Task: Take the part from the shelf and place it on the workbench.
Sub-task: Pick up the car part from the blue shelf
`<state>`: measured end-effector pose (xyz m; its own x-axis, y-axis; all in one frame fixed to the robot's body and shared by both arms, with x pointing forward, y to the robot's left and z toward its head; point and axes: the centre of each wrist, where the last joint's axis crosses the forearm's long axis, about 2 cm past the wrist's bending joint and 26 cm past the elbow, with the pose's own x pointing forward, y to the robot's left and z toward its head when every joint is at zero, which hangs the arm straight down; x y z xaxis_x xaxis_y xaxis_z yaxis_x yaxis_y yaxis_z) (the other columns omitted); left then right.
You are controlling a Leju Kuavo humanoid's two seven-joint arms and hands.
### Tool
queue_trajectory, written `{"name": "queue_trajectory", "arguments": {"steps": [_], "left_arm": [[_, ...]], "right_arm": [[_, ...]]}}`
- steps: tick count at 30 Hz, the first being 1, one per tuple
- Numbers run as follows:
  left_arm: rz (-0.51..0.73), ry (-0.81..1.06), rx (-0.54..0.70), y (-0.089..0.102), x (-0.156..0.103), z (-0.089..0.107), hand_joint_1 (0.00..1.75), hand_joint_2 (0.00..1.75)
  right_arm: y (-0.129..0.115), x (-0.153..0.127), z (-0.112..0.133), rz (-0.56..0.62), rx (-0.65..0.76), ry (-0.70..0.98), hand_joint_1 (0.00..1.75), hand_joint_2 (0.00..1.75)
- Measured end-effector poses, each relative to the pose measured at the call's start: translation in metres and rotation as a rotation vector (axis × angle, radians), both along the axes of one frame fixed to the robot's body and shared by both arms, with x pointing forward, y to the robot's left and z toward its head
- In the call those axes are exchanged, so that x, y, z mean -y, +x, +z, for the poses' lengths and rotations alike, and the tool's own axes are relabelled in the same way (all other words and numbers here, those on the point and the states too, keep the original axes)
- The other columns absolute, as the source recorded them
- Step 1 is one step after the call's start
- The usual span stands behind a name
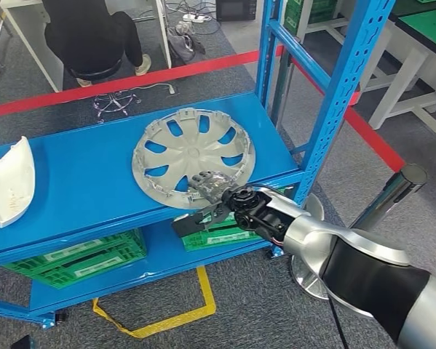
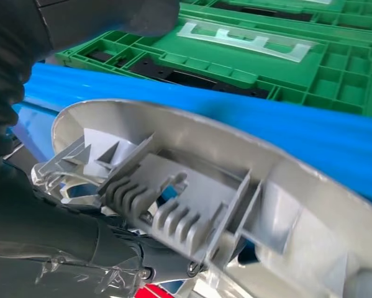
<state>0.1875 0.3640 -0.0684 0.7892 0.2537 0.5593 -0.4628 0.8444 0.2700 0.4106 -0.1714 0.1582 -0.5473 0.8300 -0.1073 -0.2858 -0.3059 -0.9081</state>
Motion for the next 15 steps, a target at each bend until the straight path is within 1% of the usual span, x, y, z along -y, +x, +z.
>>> {"name": "queue_trajectory", "arguments": {"steps": [15], "left_arm": [[0.004, -0.003, 0.001, 0.0001, 0.0007, -0.0001, 0.00, 0.00]], "right_arm": [[0.0008, 0.0008, -0.0059, -0.006, 0.044, -0.075, 0.00, 1.75]]}}
